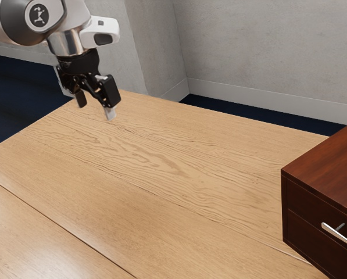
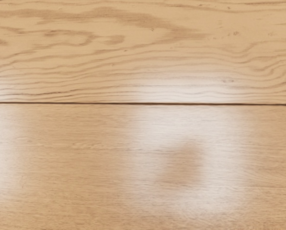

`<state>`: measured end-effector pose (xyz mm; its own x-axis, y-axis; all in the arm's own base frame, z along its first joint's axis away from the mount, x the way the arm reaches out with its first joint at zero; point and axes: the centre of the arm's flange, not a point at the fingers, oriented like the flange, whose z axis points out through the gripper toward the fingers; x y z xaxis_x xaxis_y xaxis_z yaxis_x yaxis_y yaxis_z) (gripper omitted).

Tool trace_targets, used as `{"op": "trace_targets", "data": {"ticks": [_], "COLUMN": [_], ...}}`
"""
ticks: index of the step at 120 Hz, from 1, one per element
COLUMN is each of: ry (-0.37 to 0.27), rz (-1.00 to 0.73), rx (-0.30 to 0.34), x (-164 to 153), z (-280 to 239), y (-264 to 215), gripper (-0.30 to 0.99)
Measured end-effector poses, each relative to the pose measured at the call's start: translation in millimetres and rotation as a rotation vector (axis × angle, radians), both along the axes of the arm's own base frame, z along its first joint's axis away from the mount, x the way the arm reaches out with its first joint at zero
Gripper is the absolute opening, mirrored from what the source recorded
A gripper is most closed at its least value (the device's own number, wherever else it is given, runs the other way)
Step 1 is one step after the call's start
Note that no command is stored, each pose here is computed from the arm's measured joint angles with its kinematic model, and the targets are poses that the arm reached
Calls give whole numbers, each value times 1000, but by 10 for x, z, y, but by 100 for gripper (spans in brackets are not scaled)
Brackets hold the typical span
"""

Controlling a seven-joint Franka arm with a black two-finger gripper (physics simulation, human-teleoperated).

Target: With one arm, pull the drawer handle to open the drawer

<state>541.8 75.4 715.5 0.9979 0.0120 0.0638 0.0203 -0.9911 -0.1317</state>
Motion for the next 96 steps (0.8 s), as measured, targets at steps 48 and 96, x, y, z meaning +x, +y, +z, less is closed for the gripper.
{"op": "trace_targets", "data": {"ticks": [48, 96], "ry": [-4, -202], "rz": [25, 82], "rx": [-46, -78], "x": [-55, -704], "z": [8, 1005], "y": [262, 630], "gripper": [69, 69]}}
